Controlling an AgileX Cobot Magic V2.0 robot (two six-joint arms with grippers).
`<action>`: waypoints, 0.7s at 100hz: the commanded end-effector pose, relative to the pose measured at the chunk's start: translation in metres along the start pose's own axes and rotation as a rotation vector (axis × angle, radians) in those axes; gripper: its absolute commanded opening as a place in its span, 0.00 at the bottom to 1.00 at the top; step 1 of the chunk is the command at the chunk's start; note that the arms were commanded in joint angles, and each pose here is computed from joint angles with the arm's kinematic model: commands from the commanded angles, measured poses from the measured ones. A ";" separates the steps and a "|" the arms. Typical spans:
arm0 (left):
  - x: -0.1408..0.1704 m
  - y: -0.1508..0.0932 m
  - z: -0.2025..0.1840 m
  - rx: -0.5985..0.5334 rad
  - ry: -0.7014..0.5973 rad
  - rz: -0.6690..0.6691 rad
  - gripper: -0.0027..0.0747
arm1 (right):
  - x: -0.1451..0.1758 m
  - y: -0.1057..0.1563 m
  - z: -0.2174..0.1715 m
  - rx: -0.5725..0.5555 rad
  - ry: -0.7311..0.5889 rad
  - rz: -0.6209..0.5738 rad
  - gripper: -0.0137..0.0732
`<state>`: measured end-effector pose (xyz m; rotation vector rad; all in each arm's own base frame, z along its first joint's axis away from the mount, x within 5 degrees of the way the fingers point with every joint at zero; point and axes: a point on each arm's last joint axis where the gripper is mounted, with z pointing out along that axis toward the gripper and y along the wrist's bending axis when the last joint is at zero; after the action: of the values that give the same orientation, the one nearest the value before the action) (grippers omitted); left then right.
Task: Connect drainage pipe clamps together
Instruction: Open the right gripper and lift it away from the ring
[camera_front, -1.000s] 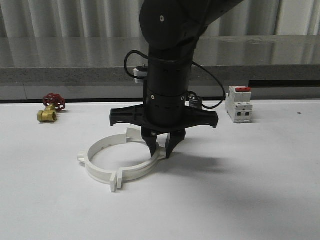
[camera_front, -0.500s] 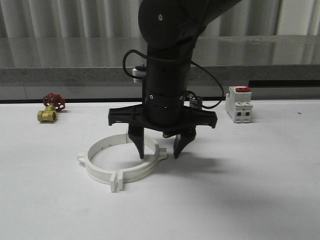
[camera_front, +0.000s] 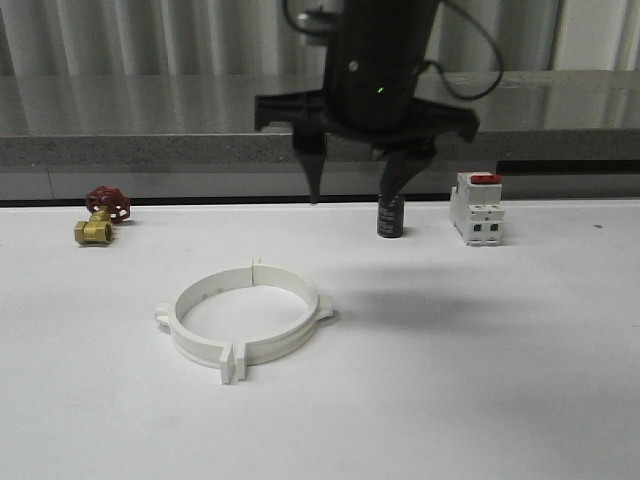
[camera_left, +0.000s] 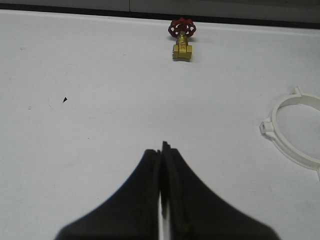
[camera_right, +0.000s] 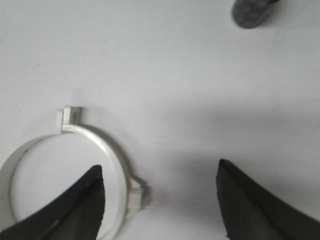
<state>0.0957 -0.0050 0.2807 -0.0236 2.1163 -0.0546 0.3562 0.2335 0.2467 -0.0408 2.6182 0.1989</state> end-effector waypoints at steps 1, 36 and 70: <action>-0.014 -0.002 -0.004 0.015 -0.091 0.001 0.01 | -0.019 -0.020 -0.053 -0.004 -0.136 -0.022 0.72; -0.014 -0.002 -0.004 0.015 -0.091 0.001 0.01 | 0.013 -0.141 -0.120 0.187 -0.225 0.110 0.72; -0.014 -0.002 -0.004 0.015 -0.091 0.001 0.01 | 0.096 -0.190 -0.165 0.234 -0.293 0.160 0.72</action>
<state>0.0957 -0.0050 0.2807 -0.0236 2.1163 -0.0546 0.2229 0.0281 0.3022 0.3196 2.4405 -0.0560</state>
